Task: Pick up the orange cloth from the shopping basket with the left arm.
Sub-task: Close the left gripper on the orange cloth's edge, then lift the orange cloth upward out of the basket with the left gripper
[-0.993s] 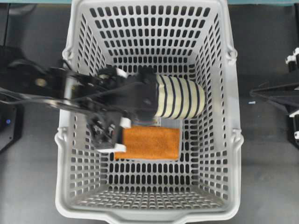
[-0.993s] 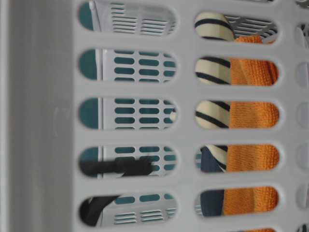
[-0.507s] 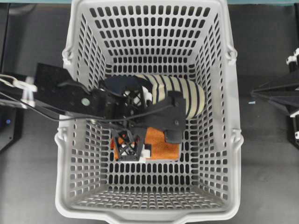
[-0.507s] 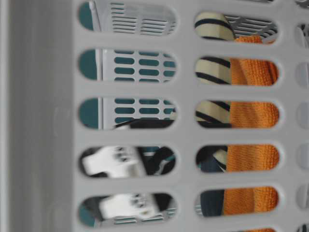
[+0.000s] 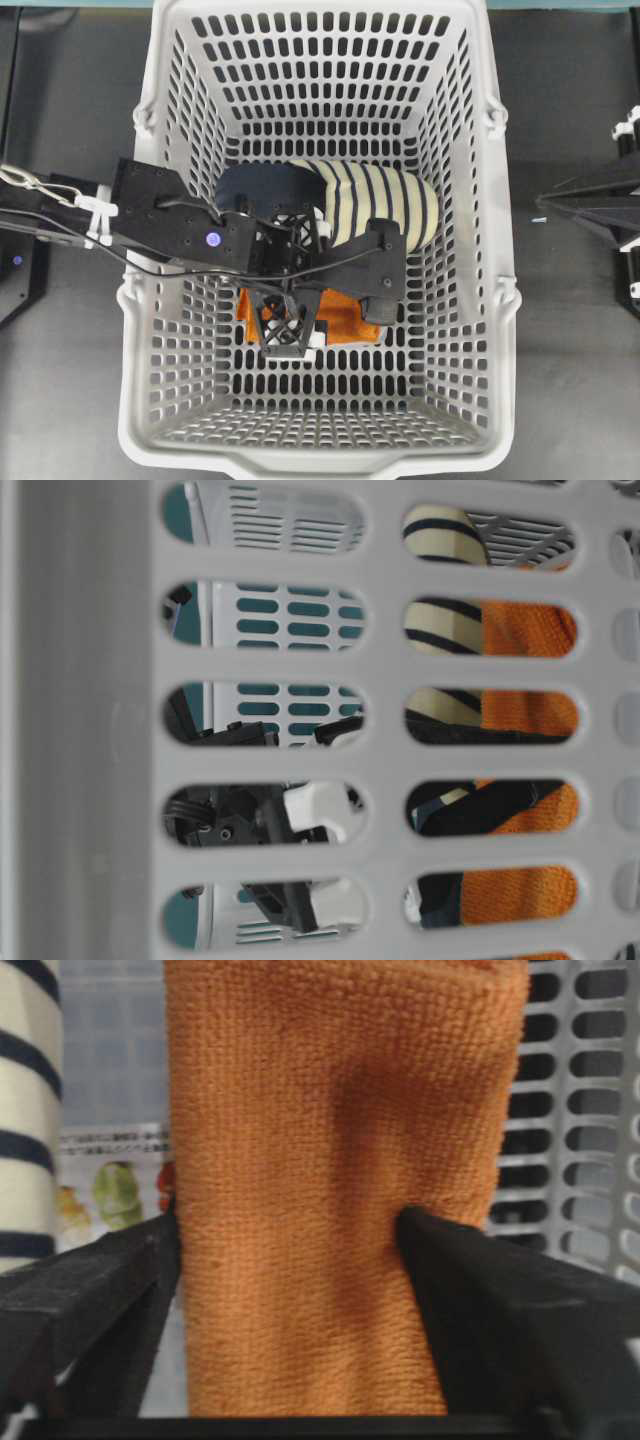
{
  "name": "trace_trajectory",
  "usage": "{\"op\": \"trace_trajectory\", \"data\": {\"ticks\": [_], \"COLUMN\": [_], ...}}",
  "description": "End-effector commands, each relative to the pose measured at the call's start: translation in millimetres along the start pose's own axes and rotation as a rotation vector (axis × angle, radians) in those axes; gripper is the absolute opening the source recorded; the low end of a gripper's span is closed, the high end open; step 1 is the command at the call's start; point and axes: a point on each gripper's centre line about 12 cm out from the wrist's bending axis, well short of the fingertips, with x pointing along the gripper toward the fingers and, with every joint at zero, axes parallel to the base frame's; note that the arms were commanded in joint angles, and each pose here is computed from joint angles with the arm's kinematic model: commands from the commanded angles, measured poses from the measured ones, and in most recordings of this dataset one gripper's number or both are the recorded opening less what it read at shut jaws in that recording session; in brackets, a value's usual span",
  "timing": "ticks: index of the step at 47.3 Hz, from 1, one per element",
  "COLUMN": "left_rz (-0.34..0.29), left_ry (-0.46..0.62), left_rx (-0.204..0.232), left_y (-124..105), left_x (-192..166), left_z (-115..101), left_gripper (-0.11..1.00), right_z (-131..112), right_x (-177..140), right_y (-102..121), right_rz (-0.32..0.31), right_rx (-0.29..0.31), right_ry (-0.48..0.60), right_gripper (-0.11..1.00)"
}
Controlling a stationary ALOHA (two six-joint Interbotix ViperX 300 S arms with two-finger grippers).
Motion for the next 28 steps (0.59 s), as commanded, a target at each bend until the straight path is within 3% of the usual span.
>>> {"op": "trace_trajectory", "data": {"ticks": [1,10,13,28], "left_rz": [0.000,-0.002,-0.002,0.006], "left_ry": [-0.011,-0.054,-0.077,-0.096], "left_rx": [0.009,0.009,0.011,-0.004], "left_y": [-2,-2,-2,1], "left_x": [-2,-20,-33,-127], "left_z": [2,13,20,61], "left_gripper": [0.73,0.23,0.13,0.12], "right_z": [3,0,0,2], "right_x": [1,1,1,-1], "right_y": [0,-1,-1,-1], "right_rz": [-0.002,-0.005,-0.005,-0.005], "right_rx": [0.001,0.001,0.001,0.001], "right_ry": [-0.006,-0.003,-0.003,-0.012], "right_gripper": [0.00,0.00,0.00,0.00]}}
